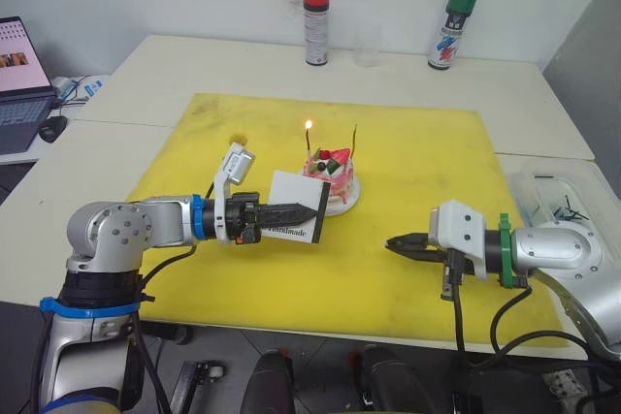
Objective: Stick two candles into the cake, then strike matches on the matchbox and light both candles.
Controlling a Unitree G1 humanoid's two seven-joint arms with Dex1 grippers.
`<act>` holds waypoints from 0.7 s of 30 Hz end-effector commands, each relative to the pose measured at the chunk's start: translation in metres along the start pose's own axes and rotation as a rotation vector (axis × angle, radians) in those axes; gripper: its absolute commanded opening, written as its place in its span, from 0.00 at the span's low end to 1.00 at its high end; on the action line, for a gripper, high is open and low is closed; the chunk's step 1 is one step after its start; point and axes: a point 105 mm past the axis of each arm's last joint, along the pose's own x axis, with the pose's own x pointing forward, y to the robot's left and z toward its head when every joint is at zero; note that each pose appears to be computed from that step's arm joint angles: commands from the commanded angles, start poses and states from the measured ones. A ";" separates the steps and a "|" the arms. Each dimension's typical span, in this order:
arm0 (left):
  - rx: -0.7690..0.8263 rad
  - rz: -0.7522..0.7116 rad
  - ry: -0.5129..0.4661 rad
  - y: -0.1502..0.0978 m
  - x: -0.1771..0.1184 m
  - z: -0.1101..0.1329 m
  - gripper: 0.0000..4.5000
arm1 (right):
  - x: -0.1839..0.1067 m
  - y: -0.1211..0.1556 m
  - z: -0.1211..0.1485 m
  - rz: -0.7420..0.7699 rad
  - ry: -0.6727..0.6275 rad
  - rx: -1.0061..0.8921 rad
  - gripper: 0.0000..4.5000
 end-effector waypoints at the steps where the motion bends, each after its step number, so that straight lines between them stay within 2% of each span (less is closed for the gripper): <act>1: 0.053 -0.028 -0.001 -0.009 0.003 0.004 0.00 | 0.007 -0.010 -0.003 -0.097 0.015 0.057 0.01; 7: 0.052 -0.029 0.004 -0.009 0.005 0.001 0.00 | 0.022 -0.014 -0.013 -0.153 0.022 0.099 0.01; 11: 0.050 -0.025 0.007 -0.009 0.005 -0.002 0.00 | 0.025 -0.019 -0.013 -0.195 0.008 0.091 0.21; 15: 0.047 -0.013 0.007 -0.009 0.002 -0.003 0.00 | 0.019 -0.015 -0.007 -0.212 -0.045 0.085 0.51; 21: 0.042 -0.005 0.013 -0.008 0.001 -0.004 0.00 | 0.014 -0.007 -0.020 -0.282 -0.156 0.129 0.51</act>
